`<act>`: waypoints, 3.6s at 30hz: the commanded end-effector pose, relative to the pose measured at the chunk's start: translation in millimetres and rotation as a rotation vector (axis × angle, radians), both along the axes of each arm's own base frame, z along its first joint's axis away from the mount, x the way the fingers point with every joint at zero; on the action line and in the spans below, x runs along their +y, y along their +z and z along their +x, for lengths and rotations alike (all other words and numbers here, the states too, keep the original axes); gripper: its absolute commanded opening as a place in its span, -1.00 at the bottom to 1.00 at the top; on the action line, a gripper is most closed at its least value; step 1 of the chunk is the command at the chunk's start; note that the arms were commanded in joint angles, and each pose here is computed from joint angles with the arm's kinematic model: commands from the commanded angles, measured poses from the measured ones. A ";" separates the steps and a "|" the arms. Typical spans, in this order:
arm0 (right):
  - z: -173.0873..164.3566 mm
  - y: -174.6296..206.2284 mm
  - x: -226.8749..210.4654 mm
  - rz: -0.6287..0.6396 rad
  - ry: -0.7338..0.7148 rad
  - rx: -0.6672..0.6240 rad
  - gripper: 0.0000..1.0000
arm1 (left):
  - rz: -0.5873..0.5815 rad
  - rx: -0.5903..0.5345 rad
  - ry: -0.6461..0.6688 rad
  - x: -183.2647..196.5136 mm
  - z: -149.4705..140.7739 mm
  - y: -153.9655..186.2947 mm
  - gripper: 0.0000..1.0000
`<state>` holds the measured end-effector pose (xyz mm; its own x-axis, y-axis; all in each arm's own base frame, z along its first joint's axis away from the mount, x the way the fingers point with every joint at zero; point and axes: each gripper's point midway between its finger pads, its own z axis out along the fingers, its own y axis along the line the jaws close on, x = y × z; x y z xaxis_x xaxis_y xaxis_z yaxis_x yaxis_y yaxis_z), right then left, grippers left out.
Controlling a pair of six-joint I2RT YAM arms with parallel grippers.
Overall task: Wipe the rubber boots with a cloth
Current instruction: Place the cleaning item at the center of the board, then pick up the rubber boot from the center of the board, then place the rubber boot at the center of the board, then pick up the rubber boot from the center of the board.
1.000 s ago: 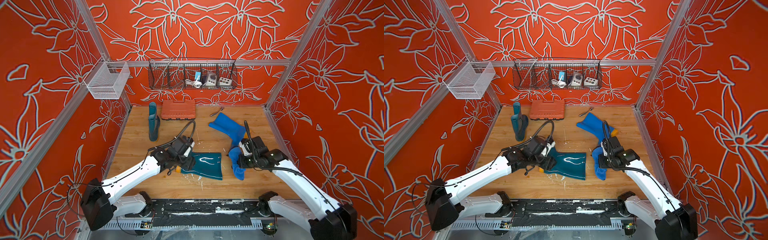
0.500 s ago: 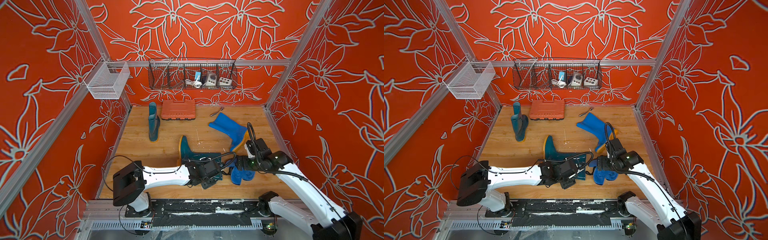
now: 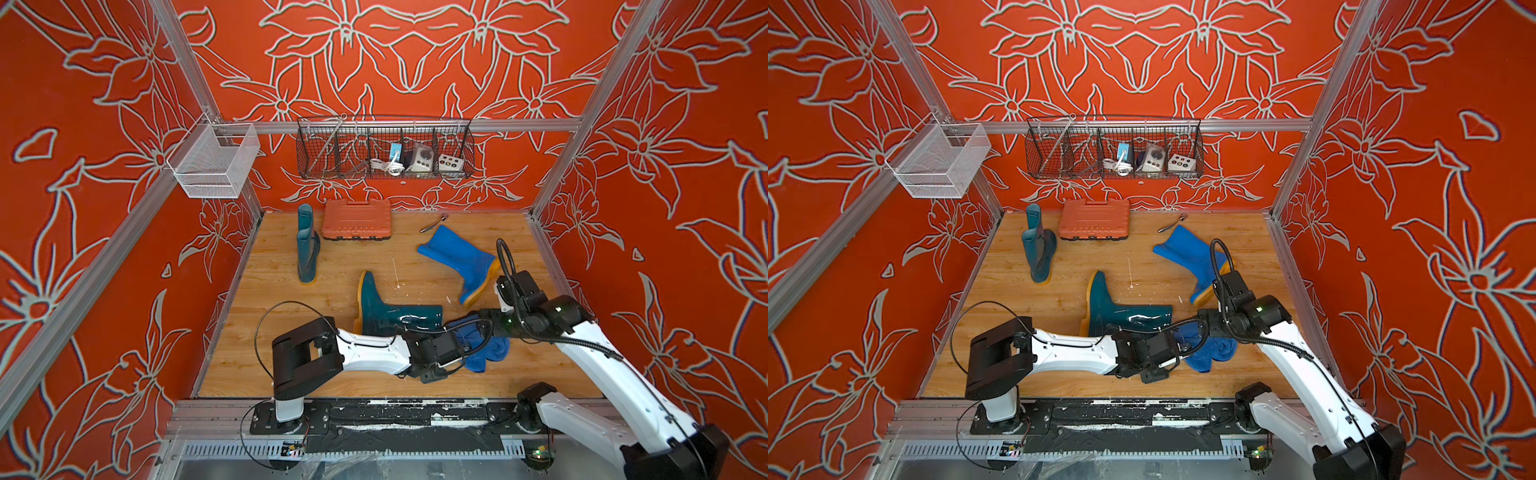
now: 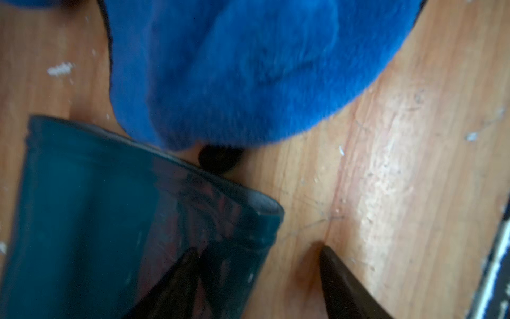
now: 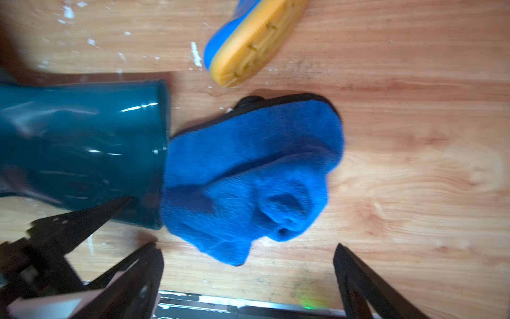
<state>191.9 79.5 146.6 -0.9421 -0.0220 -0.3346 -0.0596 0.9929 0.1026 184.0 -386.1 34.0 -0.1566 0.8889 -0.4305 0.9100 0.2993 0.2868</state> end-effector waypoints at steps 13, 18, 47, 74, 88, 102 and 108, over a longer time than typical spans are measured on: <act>15.7 28.7 54.4 0.315 0.079 -0.099 0.90 | -0.364 -0.004 0.173 51.3 54.1 143.3 -1.00; 22.5 31.3 83.7 0.469 0.125 -0.109 0.47 | -0.584 -0.016 0.219 80.2 76.0 214.8 -1.00; 98.2 9.6 299.6 0.705 0.584 -0.203 -0.12 | -0.810 -0.089 0.417 149.8 218.0 308.8 -1.00; 128.2 -46.3 333.4 0.657 0.689 -0.083 -0.25 | -0.709 -0.083 0.701 217.1 224.9 253.3 -0.36; 178.5 -31.0 171.9 0.073 0.408 -0.166 0.47 | -0.757 -0.160 0.745 237.6 194.5 287.0 0.14; 169.1 -25.5 -6.3 -0.194 -0.068 -0.134 0.87 | -0.787 -0.195 0.708 247.5 156.9 304.3 0.22; 157.8 -66.1 -13.5 -0.164 -0.099 -0.044 0.91 | -0.828 -0.197 0.684 248.0 140.2 316.1 0.22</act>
